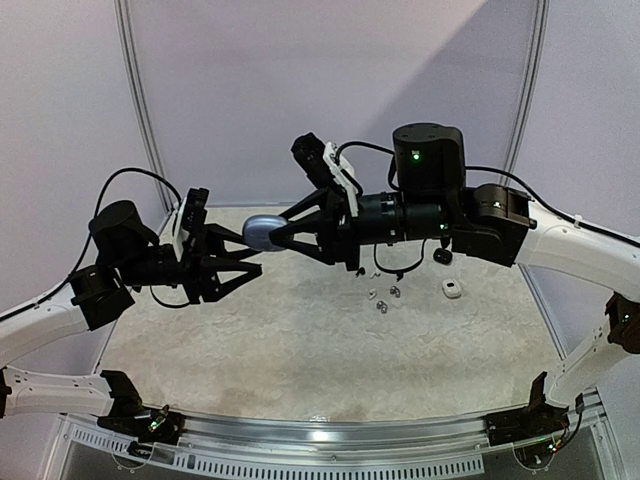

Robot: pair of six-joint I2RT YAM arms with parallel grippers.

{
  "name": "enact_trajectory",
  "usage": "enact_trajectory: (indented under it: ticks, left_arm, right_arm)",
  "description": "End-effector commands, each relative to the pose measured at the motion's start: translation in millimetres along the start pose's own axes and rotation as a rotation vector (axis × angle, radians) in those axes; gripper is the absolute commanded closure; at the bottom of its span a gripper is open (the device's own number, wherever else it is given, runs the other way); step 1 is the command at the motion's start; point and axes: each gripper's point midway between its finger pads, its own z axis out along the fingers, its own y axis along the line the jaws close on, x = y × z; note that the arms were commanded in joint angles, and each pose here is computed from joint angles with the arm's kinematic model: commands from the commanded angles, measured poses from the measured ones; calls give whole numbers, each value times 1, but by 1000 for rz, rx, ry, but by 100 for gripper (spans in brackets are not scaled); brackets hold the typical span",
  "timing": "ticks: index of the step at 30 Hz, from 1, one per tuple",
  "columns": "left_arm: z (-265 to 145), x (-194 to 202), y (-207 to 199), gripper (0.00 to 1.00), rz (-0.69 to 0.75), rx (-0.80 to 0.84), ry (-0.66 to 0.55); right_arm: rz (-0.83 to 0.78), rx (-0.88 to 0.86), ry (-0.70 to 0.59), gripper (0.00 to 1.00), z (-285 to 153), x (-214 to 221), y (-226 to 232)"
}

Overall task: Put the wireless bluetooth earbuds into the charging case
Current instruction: Pass from the right arm to the left

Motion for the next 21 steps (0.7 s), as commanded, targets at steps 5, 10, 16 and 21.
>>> enact_trajectory:
  ticks: [5,10,16,21]
  left_arm:
    - [3,-19,-6,50,31,44,-93]
    - [6,-16,-8,59,21,57,-86]
    - [7,-17,-10,71,18,64,-88]
    - [7,-16,-11,79,28,74,-86]
  right_arm:
    - [-63,-18,24,100,5,3,3]
    - [-62,-19,22,100,8,3,2]
    - [-65,-12,25,100,11,5,0]
    - [-63,-7,41,100,14,11,-2]
